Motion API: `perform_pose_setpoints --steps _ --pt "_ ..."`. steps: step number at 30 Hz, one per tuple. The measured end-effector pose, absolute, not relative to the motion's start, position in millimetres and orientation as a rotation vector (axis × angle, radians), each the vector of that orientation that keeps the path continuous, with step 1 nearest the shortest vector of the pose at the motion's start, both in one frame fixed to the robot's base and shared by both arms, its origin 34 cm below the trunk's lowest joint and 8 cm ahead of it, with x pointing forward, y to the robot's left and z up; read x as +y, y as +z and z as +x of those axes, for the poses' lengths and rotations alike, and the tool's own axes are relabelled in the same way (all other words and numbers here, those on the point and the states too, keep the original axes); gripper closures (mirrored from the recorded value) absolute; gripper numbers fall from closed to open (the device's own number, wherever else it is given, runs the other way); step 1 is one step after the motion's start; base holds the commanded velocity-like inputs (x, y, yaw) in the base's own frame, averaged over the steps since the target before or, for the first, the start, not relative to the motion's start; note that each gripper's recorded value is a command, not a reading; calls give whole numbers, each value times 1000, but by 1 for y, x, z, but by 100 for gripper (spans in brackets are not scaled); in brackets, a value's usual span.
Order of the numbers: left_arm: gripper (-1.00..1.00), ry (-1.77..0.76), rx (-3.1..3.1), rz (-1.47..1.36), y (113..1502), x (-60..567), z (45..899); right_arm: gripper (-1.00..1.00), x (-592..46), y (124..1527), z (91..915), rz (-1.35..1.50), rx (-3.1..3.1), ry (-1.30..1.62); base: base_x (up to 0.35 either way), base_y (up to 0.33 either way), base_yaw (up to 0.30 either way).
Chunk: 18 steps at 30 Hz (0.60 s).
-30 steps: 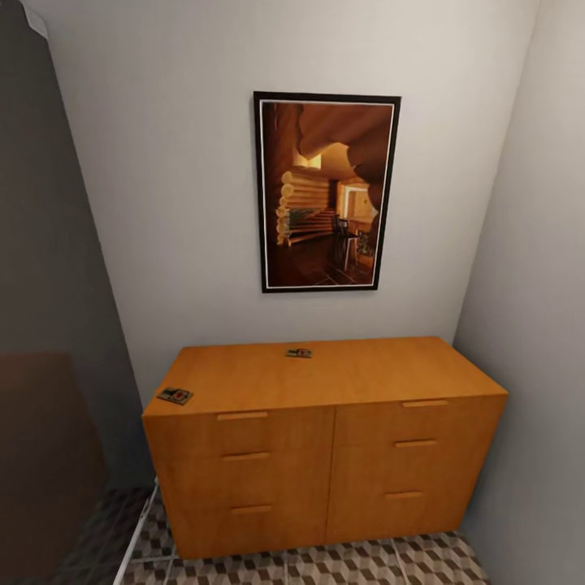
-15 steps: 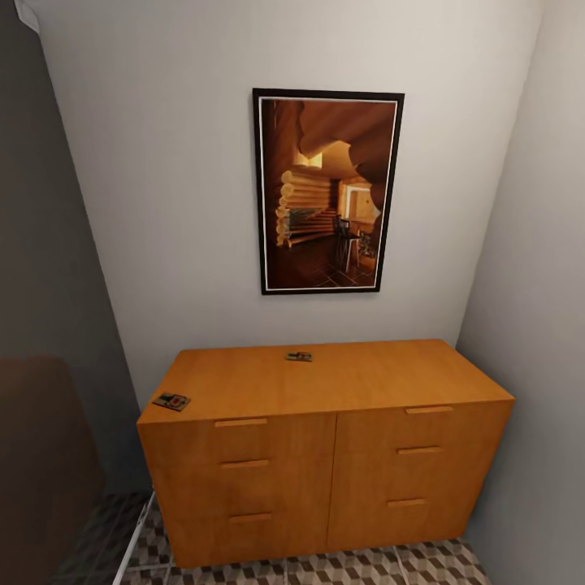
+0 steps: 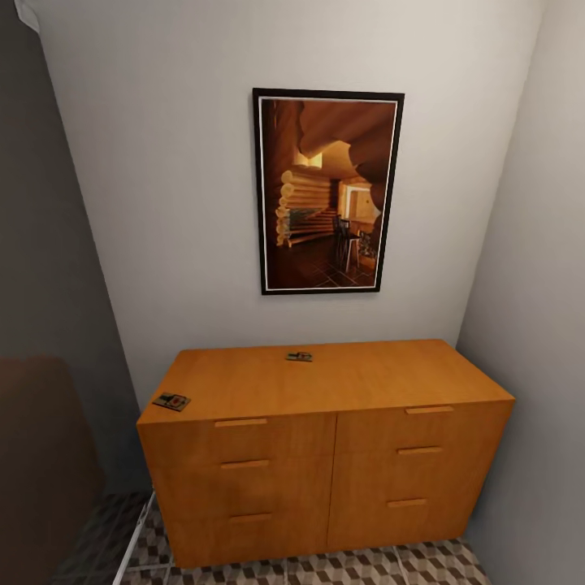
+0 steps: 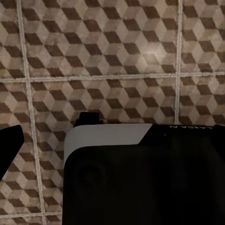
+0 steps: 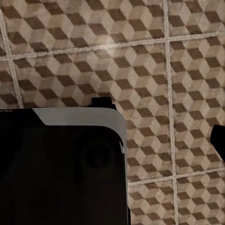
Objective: Take the four mousetraps from the cabinet in the bathroom and place them on the bathroom floor. Make sure all four end up on the same floor surface, and ensure that at least two of them are either under or directly next to the same bathroom sink.
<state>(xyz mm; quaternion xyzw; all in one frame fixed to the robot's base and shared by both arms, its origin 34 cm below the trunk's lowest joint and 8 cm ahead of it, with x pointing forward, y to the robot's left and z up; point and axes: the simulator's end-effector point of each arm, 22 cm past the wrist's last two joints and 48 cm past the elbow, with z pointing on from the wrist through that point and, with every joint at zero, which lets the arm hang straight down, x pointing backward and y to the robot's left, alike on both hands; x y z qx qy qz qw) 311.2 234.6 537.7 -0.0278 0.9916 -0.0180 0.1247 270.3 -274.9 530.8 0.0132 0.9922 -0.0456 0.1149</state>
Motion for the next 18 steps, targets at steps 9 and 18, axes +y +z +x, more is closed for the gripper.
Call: perform_pose_setpoints --steps 9,18 --pt "-100 -53 2889 -82 538 235 311 -100 -275 531 271 37 2905 -134 0 0 0" --pt "-100 -51 2891 -88 538 235 311 -100 -275 531 271 42 2906 -132 0 0 0"
